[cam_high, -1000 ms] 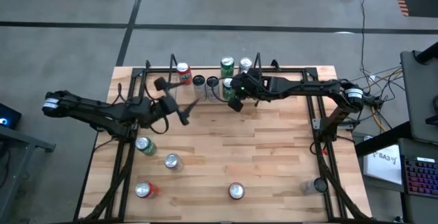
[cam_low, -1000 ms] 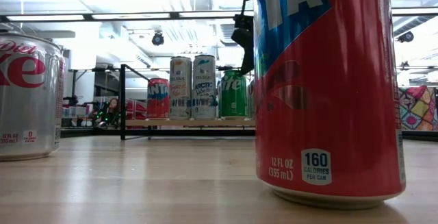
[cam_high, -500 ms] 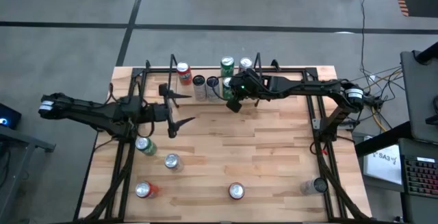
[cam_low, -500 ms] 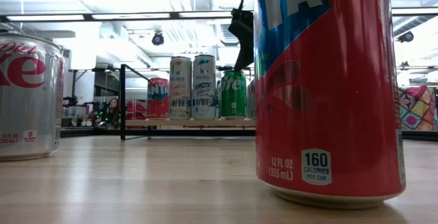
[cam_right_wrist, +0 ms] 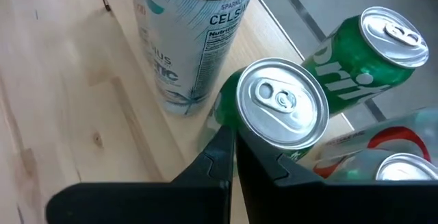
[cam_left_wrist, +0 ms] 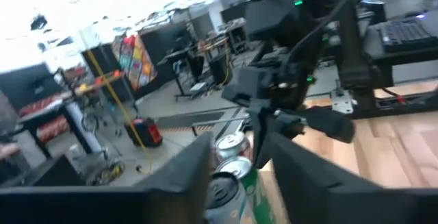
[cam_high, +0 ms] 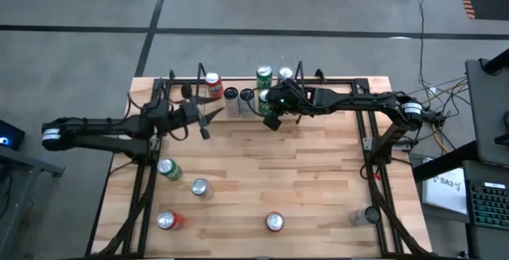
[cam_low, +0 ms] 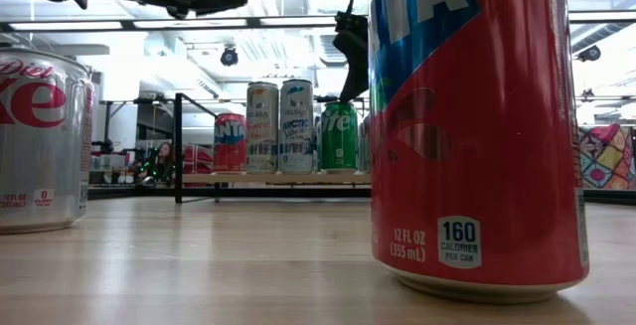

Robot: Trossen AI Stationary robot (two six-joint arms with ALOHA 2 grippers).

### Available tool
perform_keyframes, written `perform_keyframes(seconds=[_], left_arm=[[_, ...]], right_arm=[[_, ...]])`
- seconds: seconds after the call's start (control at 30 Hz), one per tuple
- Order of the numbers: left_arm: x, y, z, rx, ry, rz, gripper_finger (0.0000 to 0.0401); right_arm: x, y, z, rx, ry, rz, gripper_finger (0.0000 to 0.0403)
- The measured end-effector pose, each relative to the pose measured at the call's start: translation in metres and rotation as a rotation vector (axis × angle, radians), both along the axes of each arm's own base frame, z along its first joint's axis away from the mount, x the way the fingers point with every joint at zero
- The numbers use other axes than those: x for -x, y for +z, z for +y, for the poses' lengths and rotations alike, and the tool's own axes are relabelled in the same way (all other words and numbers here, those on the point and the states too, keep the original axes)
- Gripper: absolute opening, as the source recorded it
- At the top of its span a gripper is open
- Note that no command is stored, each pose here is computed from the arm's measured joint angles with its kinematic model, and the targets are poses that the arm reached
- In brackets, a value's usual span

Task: Sort soda cans
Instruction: Put the right green soda can on the shelf and align it with the other green soda can

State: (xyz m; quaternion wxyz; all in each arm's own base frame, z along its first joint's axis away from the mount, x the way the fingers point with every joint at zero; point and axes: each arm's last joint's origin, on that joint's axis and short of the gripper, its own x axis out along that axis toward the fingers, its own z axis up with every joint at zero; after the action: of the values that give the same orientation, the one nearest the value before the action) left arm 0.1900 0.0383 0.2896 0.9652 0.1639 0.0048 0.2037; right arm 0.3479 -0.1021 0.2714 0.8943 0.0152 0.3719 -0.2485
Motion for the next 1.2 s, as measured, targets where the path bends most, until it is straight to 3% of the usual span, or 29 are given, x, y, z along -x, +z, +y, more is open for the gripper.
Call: perform_keyframes(seconds=[0.1, 0.17, 0.4, 0.63, 0.83, 1.03, 1.2], left_arm=[[-0.001, -0.002, 0.004, 0.035, 0.018, 0.004, 0.0039], [-0.001, -0.005, 0.004, 0.054, 0.013, 0.025, 0.0012], [-0.002, -0.006, 0.002, 0.074, -0.036, 0.033, 0.0002], [-0.002, 0.010, 0.003, 0.114, -0.030, -0.034, 0.0000], [-0.001, 0.028, 0.005, 0.083, -0.021, -0.077, 0.0000], [-0.003, 0.027, 0.006, -0.003, -0.009, -0.049, 0.0000], [-0.003, 0.026, 0.009, -0.012, 0.010, -0.044, 0.0000]], right_arm=[[0.001, 0.000, -0.004, 0.024, 0.002, 0.014, 0.0009], [0.002, 0.000, -0.007, 0.046, -0.001, 0.028, 0.0009], [0.004, 0.000, -0.013, 0.074, 0.013, 0.050, 0.0009], [0.006, 0.000, -0.010, 0.020, 0.050, 0.057, 0.0009], [0.004, 0.003, -0.013, 0.070, 0.036, 0.036, 0.0009], [0.004, 0.005, -0.019, 0.086, 0.023, 0.003, 0.0009], [0.004, 0.007, -0.021, 0.089, 0.015, -0.012, 0.0009]])
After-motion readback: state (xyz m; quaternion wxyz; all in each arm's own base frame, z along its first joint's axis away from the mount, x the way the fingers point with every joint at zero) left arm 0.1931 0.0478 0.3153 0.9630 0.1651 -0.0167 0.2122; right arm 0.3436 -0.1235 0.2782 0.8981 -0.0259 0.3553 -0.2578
